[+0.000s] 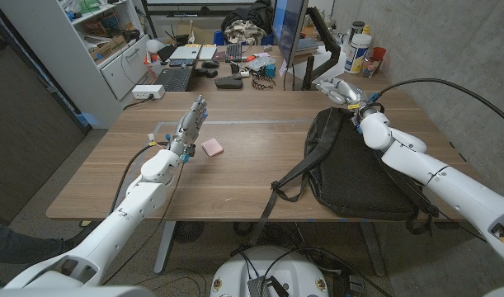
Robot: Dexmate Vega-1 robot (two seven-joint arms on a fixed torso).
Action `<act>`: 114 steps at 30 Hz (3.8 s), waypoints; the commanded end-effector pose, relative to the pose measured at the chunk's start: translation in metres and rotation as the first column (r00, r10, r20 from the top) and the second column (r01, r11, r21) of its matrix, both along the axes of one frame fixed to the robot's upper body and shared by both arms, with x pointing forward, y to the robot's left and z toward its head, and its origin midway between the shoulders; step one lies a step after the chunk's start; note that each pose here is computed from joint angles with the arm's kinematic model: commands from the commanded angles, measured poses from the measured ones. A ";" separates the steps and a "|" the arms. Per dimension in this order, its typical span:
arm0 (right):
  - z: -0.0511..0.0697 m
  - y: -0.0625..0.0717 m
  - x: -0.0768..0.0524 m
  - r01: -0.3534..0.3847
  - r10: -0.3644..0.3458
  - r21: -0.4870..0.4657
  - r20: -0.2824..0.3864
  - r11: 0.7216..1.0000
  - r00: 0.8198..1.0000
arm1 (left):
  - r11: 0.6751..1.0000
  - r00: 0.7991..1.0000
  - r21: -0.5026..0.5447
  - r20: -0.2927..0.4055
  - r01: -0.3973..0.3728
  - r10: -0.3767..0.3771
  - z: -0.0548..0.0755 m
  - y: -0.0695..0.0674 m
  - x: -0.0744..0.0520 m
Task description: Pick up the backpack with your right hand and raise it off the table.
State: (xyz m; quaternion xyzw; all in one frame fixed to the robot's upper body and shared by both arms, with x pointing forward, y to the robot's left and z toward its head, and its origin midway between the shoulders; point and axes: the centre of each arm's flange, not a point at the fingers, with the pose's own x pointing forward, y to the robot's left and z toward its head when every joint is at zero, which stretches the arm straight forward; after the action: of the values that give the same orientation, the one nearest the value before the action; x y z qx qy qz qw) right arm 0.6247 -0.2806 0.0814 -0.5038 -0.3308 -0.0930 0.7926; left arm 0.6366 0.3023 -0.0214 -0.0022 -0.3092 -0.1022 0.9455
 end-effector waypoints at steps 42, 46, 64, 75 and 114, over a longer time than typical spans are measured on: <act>0.019 -0.009 0.026 0.167 -0.182 -0.170 -0.081 0.971 0.980 | 1.000 1.000 -0.012 0.016 -0.011 0.011 -0.005 -0.002 -0.013; 0.018 -0.012 0.028 0.174 -0.191 -0.169 -0.091 0.970 0.977 | 1.000 1.000 -0.009 0.017 -0.014 0.014 -0.004 -0.003 -0.016; 0.019 -0.014 0.038 0.211 -0.241 -0.210 -0.128 0.955 0.962 | 1.000 1.000 -0.006 0.020 -0.023 0.023 -0.004 -0.002 -0.022; 0.022 -0.015 0.041 0.243 -0.283 -0.251 -0.137 0.937 0.949 | 1.000 1.000 -0.014 0.013 -0.028 0.028 -0.005 0.001 -0.019; 0.014 -0.028 0.063 0.260 -0.347 -0.317 -0.258 0.912 0.902 | 1.000 1.000 -0.004 -0.009 -0.025 0.025 -0.004 -0.001 -0.009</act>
State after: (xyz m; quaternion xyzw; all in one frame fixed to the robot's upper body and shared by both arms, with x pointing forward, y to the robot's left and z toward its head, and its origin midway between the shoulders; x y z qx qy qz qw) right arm 0.6818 -0.3065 0.1006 -0.6554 -0.1436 -0.1029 0.7344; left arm 0.6256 0.3033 -0.0268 -0.0041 -0.3083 -0.0884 0.9472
